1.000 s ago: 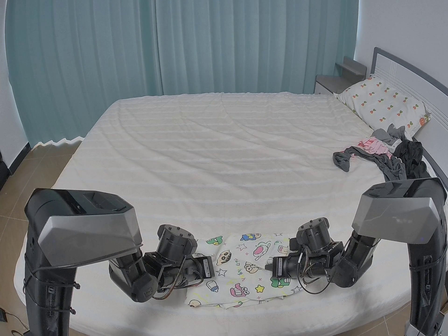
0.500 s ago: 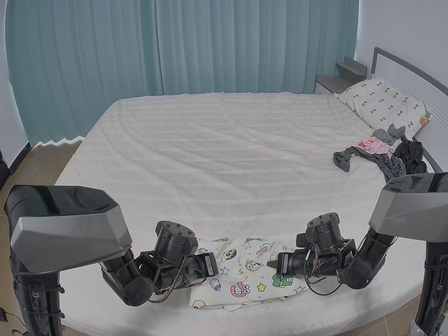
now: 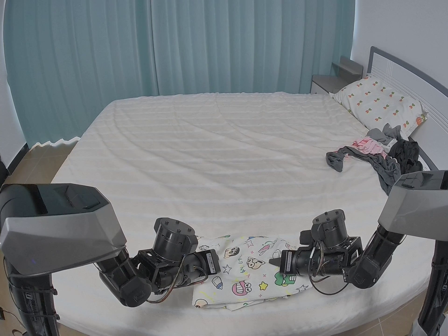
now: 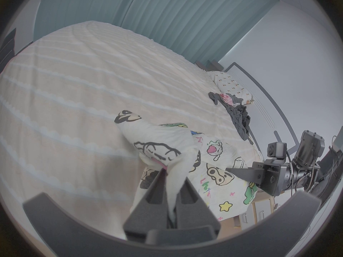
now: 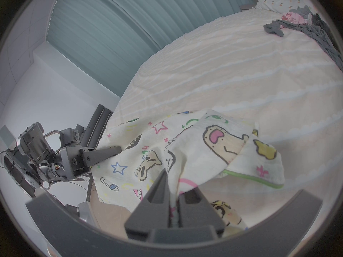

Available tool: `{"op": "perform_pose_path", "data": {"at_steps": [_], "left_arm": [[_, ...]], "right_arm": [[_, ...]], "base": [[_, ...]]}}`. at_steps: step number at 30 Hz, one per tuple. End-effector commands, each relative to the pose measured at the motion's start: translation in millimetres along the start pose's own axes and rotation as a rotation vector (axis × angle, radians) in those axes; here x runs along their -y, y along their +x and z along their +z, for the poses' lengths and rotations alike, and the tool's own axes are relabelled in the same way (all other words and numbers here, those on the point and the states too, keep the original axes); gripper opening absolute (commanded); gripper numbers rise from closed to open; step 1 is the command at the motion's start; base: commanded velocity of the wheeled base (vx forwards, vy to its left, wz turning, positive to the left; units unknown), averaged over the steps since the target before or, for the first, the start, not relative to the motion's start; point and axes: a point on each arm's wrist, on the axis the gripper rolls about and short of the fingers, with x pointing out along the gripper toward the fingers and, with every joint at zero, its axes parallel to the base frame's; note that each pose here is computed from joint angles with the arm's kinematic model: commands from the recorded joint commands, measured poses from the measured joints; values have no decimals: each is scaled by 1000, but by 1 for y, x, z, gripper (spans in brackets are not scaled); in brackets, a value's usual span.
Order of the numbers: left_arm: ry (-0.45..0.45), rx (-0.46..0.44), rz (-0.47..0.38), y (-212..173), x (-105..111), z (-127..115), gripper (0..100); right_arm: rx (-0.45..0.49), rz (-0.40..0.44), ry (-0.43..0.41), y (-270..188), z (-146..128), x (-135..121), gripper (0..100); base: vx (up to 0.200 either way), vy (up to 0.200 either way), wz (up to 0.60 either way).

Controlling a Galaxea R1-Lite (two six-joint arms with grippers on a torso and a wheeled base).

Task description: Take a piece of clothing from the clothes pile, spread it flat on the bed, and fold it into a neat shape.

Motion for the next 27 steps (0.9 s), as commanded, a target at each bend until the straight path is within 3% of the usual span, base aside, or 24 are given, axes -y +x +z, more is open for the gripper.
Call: {"op": "perform_pose_path", "data": {"at_steps": [1, 27], "left_arm": [[2, 7, -11, -2, 3, 2, 0], [22, 7, -51, 14, 17, -1, 0]], "right_arm": [[15, 7, -1, -6, 4, -2, 0], [63, -21, 18, -20, 14, 5, 0]], "base": [[0, -200, 0], [0, -200, 0]]}}
